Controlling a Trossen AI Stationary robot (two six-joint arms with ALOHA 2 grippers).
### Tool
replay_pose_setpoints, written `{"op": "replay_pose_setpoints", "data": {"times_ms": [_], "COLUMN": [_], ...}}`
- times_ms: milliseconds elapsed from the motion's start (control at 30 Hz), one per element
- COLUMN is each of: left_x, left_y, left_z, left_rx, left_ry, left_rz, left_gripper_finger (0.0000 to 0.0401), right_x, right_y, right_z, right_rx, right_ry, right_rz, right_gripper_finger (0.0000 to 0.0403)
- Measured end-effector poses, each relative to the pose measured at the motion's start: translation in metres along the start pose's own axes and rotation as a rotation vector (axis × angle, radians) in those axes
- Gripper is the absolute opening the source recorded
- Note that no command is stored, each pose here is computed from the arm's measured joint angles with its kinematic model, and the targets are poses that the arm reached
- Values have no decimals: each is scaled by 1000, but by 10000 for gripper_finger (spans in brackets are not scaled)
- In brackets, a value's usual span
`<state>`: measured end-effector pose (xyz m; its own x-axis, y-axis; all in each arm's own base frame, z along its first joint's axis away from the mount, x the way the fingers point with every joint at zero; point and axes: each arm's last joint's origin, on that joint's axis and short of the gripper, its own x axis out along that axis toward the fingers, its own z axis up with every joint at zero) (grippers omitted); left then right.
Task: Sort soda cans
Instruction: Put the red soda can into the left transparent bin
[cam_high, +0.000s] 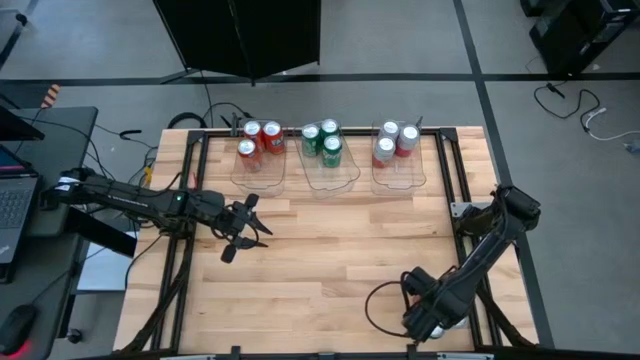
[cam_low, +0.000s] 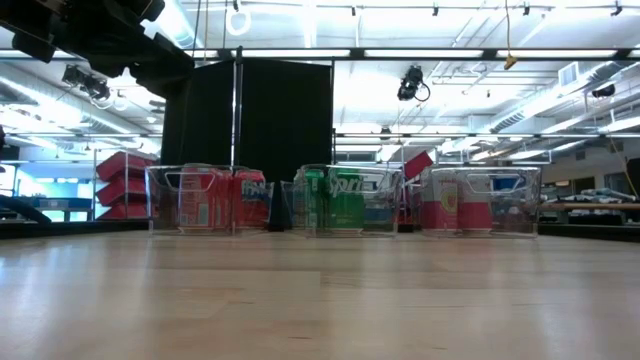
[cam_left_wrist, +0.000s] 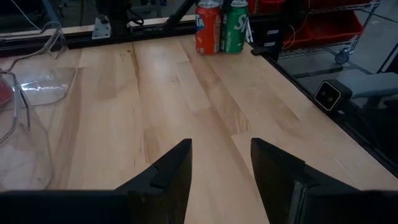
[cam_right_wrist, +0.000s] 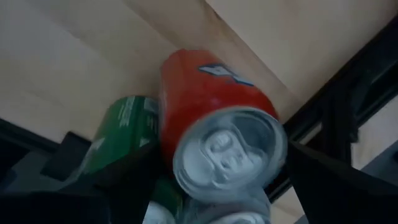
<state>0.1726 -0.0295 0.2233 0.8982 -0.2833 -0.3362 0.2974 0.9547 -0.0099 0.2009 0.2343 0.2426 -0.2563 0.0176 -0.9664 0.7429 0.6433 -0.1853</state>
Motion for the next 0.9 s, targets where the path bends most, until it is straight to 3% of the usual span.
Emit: {"op": "replay_pose_setpoints", "data": {"times_ms": [200, 367, 500, 700, 900], "left_x": [0, 0, 0, -1, -1], "left_y": [0, 0, 0, 3, 3], "left_z": [1, 2, 0, -6, -9], "left_rx": [-29, -58, -71, -77, -34], "left_ry": [-8, -25, 2, 62, 86], "left_rz": [1, 6, 9, 30, 29], "left_gripper_finger": [163, 163, 163, 155, 114], "right_x": [15, 17, 9, -11, -32], "right_y": [3, 2, 3, 2, -10], "right_z": [5, 14, 31, 86, 162], "right_rx": [-45, -55, -110, -194, -299], "right_ry": [20, 35, -15, -137, -200], "right_rz": [28, 14, 14, 14, 78], "right_gripper_finger": [315, 268, 269, 269, 269]}}
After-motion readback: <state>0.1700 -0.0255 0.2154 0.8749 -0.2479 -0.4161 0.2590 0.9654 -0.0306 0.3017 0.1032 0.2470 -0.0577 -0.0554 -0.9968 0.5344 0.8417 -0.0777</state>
